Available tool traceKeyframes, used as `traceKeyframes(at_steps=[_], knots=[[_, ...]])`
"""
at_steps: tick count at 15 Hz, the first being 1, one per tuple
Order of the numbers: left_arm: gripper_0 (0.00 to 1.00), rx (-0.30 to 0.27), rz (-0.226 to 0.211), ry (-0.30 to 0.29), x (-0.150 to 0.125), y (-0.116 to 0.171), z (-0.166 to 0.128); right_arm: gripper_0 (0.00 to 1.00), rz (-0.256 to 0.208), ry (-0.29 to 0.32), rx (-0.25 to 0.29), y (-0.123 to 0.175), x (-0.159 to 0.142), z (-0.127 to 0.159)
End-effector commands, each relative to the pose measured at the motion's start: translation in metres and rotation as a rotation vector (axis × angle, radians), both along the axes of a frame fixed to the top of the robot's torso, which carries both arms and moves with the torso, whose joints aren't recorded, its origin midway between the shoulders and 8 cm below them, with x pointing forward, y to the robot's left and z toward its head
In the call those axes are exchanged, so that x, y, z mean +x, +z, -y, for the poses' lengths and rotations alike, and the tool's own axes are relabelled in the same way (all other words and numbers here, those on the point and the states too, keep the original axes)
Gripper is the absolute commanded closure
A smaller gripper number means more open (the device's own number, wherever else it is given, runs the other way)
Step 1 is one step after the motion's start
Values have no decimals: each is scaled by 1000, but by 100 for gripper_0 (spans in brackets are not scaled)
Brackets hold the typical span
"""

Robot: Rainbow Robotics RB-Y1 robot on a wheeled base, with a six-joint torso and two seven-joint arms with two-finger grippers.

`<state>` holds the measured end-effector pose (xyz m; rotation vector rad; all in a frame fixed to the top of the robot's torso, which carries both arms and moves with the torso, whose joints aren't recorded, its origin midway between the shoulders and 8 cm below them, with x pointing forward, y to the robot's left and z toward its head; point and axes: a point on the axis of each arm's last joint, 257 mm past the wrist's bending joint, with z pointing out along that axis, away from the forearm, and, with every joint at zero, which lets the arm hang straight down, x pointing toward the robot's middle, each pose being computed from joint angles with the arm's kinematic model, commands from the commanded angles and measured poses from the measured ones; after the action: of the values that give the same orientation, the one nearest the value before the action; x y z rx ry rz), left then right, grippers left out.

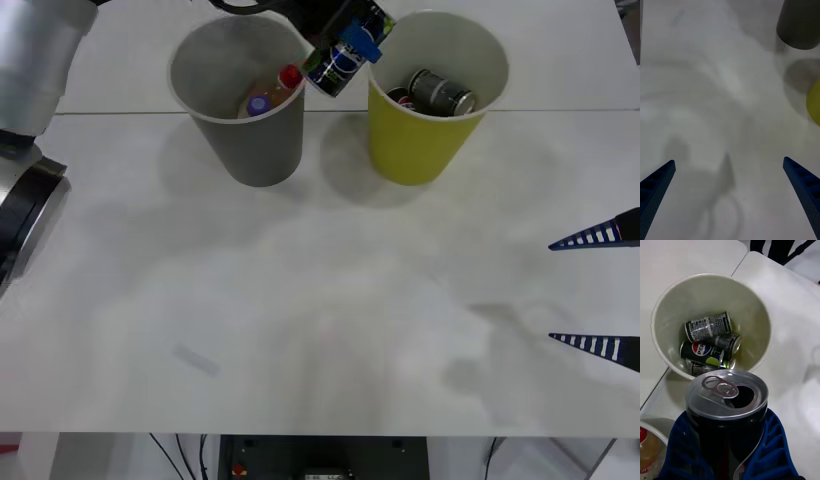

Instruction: Put the can into the green bin and the plastic bottle into the gray bin

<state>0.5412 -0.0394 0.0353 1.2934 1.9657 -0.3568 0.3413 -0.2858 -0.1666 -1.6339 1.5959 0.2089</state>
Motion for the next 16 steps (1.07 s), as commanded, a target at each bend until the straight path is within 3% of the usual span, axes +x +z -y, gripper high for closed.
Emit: traceKeyframes(at_steps=[1, 9, 11, 14, 15, 16], knots=[[100, -40, 26, 23, 16, 9, 32, 0, 0, 0, 0, 0, 0, 0], [100, -235, 90, 86, 53, 13, 115, 0, 0, 0, 0, 0, 0, 0], [99, -258, 106, 93, 57, 13, 123, 0, 0, 0, 0, 0, 0, 0], [97, -213, 128, 87, 57, -3, 127, 0, 0, 0, 0, 0, 0, 0], [86, -205, 130, 86, 57, -5, 127, 0, 0, 0, 0, 0, 0, 0], [43, -205, 130, 86, 57, -5, 127, 0, 0, 0, 0, 0, 0, 0]])
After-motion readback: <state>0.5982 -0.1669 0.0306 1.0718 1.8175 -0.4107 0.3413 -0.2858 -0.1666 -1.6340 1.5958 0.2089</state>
